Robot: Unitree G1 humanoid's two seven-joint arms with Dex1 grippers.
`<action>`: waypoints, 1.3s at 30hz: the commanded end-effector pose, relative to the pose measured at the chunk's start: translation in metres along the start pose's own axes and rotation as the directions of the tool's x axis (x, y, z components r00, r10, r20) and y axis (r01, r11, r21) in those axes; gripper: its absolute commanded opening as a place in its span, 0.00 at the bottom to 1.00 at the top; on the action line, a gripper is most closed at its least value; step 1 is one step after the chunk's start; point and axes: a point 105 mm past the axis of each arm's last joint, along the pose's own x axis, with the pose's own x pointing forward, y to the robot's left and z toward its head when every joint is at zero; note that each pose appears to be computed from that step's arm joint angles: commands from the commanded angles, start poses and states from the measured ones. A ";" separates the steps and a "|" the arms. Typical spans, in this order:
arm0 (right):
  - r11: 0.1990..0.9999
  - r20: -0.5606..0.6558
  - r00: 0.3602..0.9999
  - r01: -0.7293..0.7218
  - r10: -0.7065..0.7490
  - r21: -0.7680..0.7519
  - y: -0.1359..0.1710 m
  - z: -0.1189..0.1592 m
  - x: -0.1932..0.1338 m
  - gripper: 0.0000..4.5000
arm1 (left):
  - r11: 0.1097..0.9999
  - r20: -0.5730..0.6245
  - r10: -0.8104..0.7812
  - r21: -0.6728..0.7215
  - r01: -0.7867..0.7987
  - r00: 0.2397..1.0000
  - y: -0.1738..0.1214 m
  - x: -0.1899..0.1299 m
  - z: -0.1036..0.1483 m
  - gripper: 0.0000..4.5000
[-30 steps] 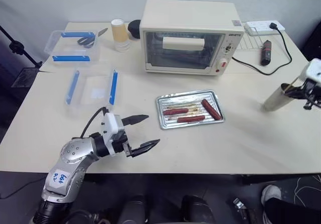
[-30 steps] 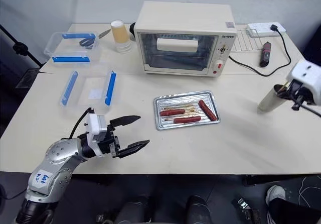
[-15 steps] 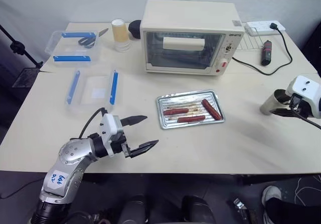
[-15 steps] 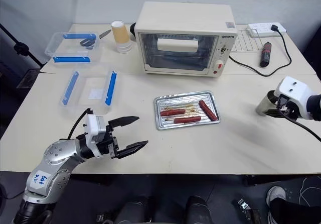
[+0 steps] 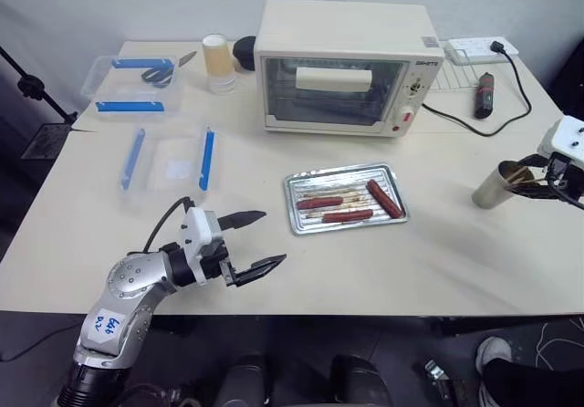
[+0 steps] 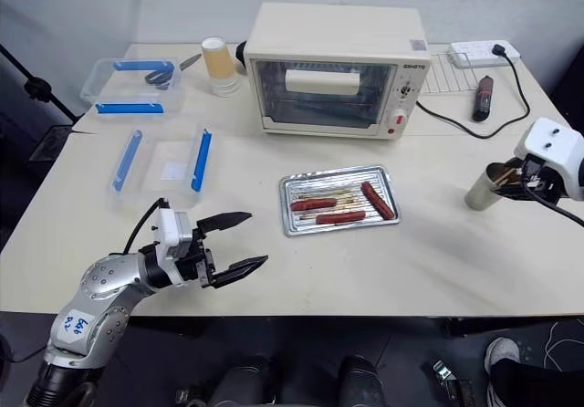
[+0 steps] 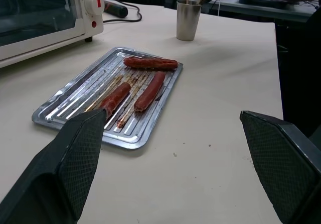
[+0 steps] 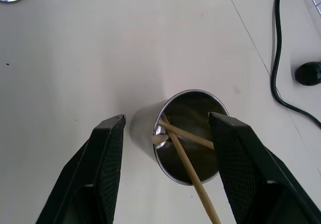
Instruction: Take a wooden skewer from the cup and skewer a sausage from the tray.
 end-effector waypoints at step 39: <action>0.819 0.714 0.602 -0.570 0.357 0.072 0.058 0.156 -0.034 0.00 | 0.999 0.297 -0.016 -0.025 0.024 0.955 0.018 0.042 0.046 1.00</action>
